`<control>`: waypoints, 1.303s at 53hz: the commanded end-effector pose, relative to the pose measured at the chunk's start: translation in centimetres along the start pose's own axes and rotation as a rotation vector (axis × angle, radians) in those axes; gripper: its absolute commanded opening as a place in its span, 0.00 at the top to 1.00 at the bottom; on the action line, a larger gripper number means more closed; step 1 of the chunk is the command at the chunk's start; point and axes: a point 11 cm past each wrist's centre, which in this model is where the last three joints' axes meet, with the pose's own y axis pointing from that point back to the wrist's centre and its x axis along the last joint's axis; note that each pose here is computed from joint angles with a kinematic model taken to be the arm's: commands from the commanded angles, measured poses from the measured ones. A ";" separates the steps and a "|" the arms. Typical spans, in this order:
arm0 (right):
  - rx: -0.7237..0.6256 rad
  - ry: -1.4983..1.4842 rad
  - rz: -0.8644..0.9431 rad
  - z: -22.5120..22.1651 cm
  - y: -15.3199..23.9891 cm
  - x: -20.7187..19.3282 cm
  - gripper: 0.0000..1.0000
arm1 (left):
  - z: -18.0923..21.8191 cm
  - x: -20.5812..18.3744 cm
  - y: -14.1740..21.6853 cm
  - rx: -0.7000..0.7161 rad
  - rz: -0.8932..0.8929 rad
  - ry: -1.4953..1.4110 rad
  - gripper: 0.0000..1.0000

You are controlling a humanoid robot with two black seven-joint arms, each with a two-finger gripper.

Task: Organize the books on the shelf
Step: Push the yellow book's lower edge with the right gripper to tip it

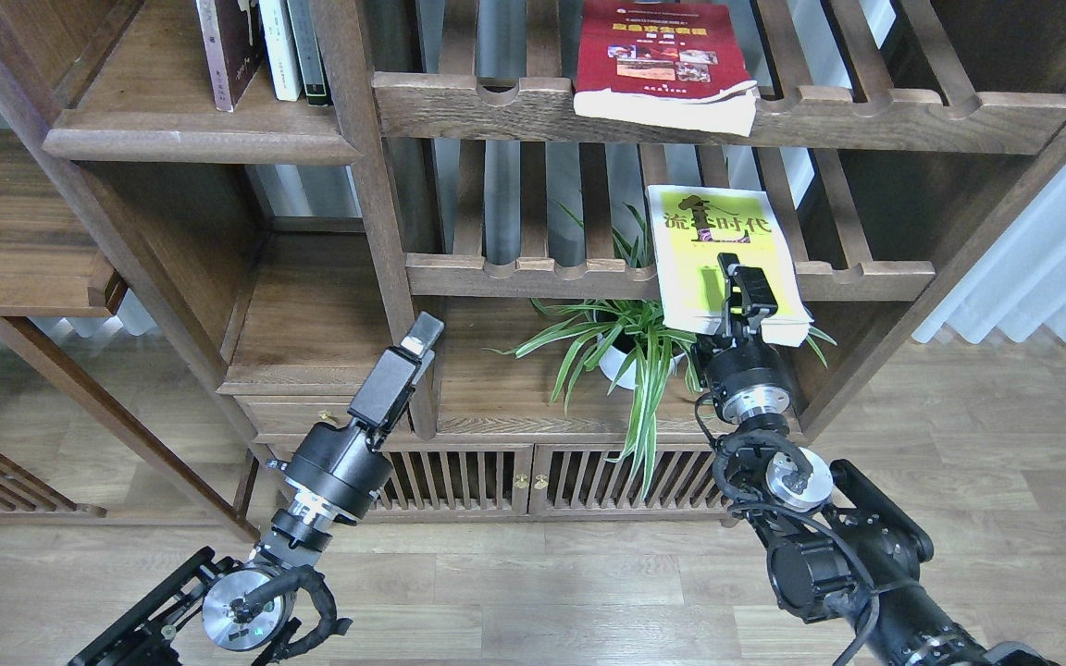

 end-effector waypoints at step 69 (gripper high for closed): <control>0.017 -0.025 -0.150 -0.6 0.3 -1.2 0.96 | -0.3 2.4 1.2 0.003 0.078 0.005 0.00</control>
